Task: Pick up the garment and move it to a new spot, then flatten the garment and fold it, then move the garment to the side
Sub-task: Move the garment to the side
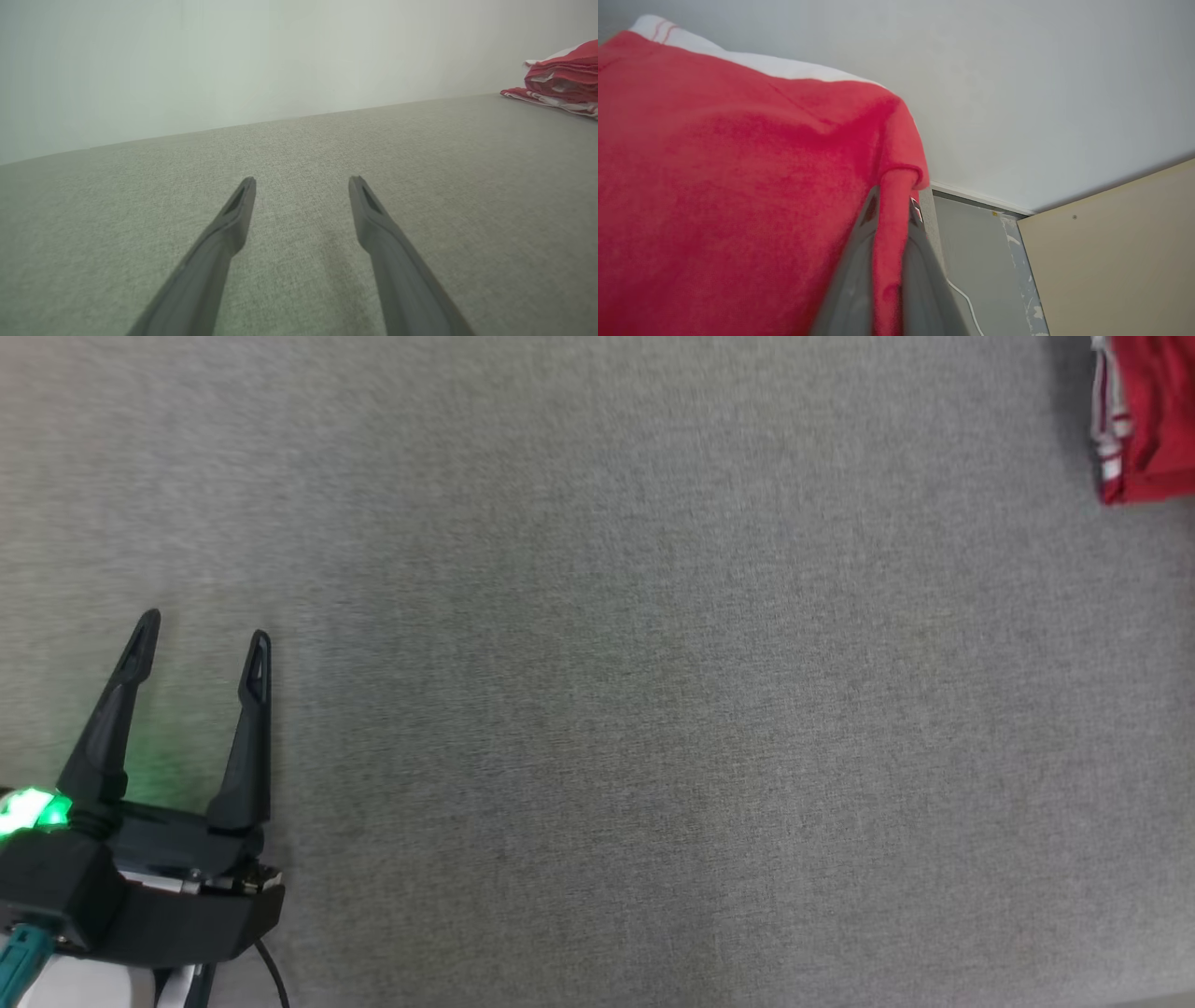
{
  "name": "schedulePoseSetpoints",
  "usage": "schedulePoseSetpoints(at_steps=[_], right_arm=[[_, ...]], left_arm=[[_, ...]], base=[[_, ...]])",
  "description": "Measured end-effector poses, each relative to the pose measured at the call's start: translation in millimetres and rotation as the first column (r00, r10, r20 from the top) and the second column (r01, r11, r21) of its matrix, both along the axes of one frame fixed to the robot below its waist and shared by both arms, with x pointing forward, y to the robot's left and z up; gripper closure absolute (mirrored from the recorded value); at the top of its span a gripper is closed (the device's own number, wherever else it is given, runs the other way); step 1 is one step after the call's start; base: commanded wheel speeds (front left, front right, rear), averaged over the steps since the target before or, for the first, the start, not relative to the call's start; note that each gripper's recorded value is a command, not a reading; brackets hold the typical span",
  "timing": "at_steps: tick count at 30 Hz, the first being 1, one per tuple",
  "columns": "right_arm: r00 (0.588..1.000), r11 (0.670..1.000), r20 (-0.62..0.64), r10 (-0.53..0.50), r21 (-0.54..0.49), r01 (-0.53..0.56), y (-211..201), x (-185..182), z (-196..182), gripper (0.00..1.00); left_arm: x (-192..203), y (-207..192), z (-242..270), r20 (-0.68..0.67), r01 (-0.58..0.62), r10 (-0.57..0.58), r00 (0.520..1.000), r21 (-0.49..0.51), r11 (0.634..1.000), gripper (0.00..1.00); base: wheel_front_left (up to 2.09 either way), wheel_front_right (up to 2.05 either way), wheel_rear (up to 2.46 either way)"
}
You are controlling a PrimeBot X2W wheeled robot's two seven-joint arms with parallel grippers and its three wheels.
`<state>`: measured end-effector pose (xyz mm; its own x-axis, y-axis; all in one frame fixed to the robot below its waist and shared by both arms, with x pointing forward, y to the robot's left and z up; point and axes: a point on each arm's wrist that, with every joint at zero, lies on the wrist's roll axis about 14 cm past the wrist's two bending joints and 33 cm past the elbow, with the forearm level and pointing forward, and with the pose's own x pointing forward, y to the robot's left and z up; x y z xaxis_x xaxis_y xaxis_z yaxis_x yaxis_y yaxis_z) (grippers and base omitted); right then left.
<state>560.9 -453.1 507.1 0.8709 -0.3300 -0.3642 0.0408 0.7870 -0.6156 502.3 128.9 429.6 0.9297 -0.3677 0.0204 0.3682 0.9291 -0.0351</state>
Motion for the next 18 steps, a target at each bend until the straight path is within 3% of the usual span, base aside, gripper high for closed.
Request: schedulePoseSetpoints(at_steps=[11, 12, 15, 18], right_arm=[[0.999, 0.992, -0.049, -0.020, -0.125, 0.014, -16, 6, -2, 1.00], [0.999, 0.992, -0.046, -0.022, -0.124, 0.016, -16, 6, -1, 0.95], [0.999, 0.993, -0.034, -0.029, -0.115, 0.025, -16, 6, 1, 0.00], [1.000, 0.994, -0.006, -0.028, -0.102, 0.027, -14, 6, 6, 0.00]], left_arm=[[7, -6, -14, -0.011, 0.022, -0.022, 1.000, -0.008, 1.000, 0.00], [7, -5, -14, -0.011, 0.020, -0.020, 1.000, -0.008, 1.000, 0.00], [7, -4, -12, -0.009, 0.011, -0.011, 1.000, -0.011, 1.000, 0.00], [6, -3, -10, -0.009, 0.000, -0.001, 1.000, -0.012, 1.000, 0.00]], base=[[0.00, 0.00, 0.00], [0.00, 0.00, 0.00], [0.00, 0.00, 0.00], [0.00, 0.00, 0.00]])
